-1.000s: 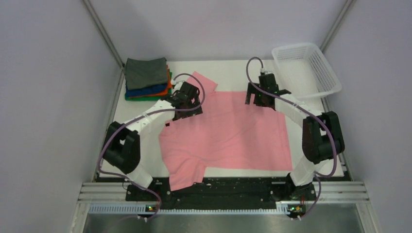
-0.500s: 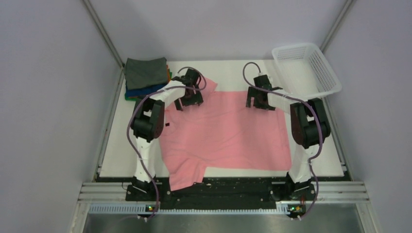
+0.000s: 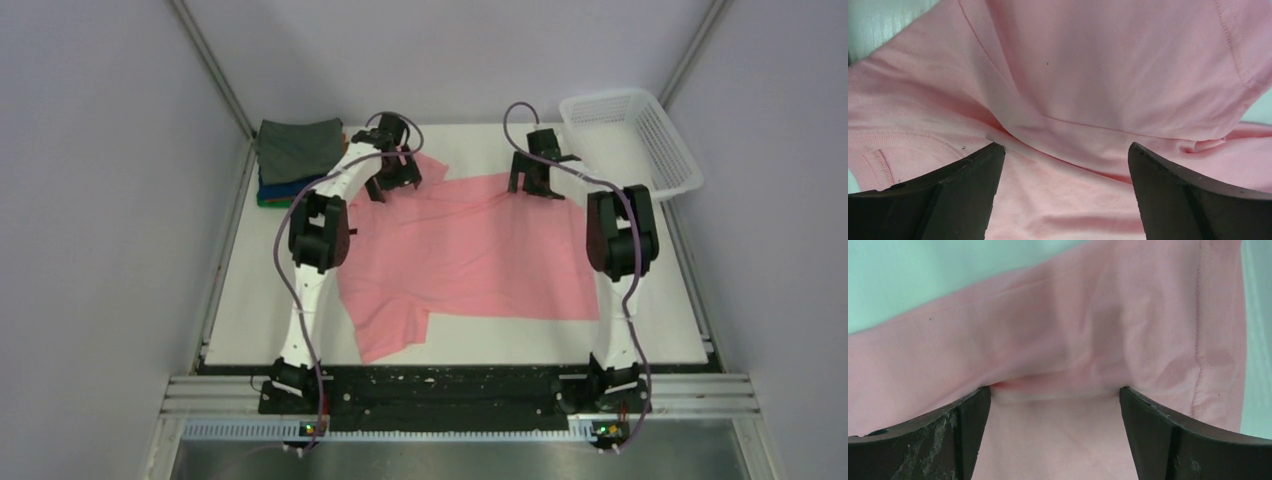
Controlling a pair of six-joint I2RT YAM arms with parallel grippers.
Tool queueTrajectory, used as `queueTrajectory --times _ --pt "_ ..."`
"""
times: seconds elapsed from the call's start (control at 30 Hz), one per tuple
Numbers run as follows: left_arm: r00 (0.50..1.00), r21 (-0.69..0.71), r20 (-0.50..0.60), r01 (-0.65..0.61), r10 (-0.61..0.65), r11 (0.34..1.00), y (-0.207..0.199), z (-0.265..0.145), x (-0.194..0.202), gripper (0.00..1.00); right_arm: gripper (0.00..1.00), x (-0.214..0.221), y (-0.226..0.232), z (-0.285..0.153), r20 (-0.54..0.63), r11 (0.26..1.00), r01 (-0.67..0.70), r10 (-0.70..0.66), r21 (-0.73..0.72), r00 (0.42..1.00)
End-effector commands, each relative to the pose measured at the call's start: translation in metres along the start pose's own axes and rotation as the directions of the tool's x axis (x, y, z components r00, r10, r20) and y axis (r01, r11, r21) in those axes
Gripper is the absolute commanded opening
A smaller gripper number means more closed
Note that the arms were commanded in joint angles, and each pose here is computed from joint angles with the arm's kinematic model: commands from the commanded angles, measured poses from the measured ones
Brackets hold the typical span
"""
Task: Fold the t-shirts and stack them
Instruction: Flatten out the tshirt, then grab the side of the flattened tshirt closest away from the robot with both arms
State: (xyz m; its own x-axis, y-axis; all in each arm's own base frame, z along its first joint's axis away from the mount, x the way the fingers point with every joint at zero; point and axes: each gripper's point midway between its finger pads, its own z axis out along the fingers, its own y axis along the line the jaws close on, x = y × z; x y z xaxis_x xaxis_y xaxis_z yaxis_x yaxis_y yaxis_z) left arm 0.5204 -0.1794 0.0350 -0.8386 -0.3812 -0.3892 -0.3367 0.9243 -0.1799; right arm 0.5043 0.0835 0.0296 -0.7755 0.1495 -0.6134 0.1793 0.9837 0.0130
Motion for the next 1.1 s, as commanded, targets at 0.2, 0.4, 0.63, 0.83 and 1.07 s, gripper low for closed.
queueTrajectory --times 0.2,0.4,0.63,0.83,1.07 --pt "0.998 0.169 0.065 -0.01 -0.001 0.986 -0.02 -0.056 -0.036 0.99 0.99 -0.037 0.009 -0.013 0.005 0.998 0.014 -0.013 -0.067 1.0" --pt "0.984 0.151 0.134 -0.137 0.117 0.979 -0.018 -0.144 0.013 0.99 0.99 -0.024 0.005 -0.104 0.085 0.995 0.001 0.007 -0.097 0.996" --pt "0.986 0.027 0.108 -0.134 0.13 0.991 0.051 -0.181 0.146 0.98 0.99 0.053 -0.048 -0.166 0.148 0.987 -0.147 0.154 -0.059 0.977" --pt "0.993 -0.137 -0.023 -0.116 0.114 0.984 0.134 -0.198 0.251 0.91 0.99 0.091 -0.069 -0.184 0.165 0.979 -0.197 0.204 -0.057 0.965" --pt "0.972 -0.104 -0.215 -0.116 0.091 0.988 0.169 -0.202 0.346 0.72 0.99 0.099 -0.078 -0.188 0.185 0.973 -0.226 0.23 -0.044 0.955"
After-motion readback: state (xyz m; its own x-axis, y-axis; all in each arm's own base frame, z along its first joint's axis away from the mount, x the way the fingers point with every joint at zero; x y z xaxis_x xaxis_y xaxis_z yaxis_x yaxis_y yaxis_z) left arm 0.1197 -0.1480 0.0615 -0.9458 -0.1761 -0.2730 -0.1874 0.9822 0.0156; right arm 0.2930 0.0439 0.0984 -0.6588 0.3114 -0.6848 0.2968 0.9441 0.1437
